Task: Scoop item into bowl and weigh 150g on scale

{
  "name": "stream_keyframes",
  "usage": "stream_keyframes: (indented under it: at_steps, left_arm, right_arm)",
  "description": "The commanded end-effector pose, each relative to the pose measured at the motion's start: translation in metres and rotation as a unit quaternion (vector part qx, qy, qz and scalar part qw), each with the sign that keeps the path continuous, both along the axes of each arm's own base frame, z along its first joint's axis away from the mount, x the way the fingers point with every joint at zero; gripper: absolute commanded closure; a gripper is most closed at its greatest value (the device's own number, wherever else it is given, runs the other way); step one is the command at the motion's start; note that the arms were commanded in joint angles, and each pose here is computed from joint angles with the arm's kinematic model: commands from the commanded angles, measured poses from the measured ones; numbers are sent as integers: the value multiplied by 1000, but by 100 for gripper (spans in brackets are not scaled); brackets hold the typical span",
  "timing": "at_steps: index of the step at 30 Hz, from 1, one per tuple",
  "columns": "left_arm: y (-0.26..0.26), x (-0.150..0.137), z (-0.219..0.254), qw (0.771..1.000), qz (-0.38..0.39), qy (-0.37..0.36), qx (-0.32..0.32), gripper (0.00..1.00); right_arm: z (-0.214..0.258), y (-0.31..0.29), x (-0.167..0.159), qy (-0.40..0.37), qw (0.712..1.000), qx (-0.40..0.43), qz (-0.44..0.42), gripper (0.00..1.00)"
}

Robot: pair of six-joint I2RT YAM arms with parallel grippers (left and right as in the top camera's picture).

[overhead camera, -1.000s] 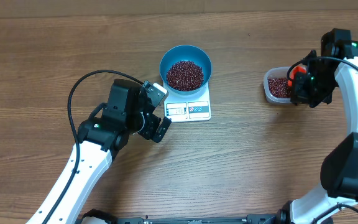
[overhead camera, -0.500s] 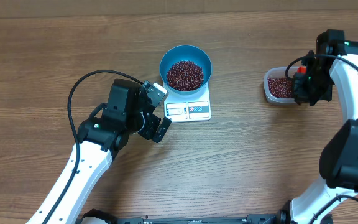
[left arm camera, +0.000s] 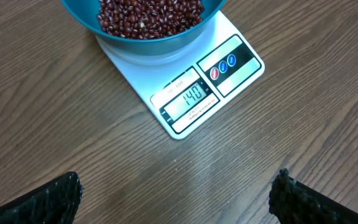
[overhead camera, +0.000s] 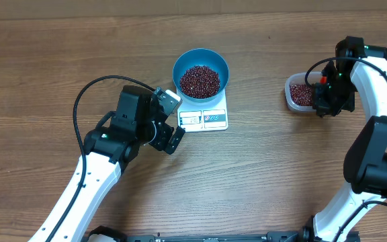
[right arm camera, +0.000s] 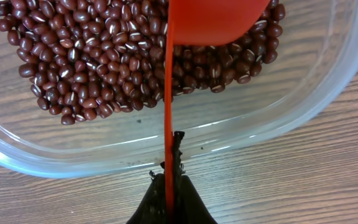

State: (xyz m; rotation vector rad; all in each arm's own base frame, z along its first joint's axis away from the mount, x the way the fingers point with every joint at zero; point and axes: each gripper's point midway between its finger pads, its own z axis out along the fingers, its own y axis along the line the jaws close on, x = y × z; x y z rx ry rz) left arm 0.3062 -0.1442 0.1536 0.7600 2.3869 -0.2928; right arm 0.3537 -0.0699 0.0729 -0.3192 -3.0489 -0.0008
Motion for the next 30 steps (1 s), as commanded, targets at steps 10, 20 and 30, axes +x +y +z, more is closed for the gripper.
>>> stream_keyframes:
  at_steps: [10,20,30]
  left_arm:
    - [2,1,-3,1000,8,5,1,0]
    - [2,1,-3,1000,8,5,1,0]
    - [2,1,-3,1000,8,5,1,0]
  right_arm:
    - [-9,27,-7,29,997,25,72,96]
    - [-8,45,-13,43,993,37,108,96]
    - [-5,66,-14,40,988,81,121,96]
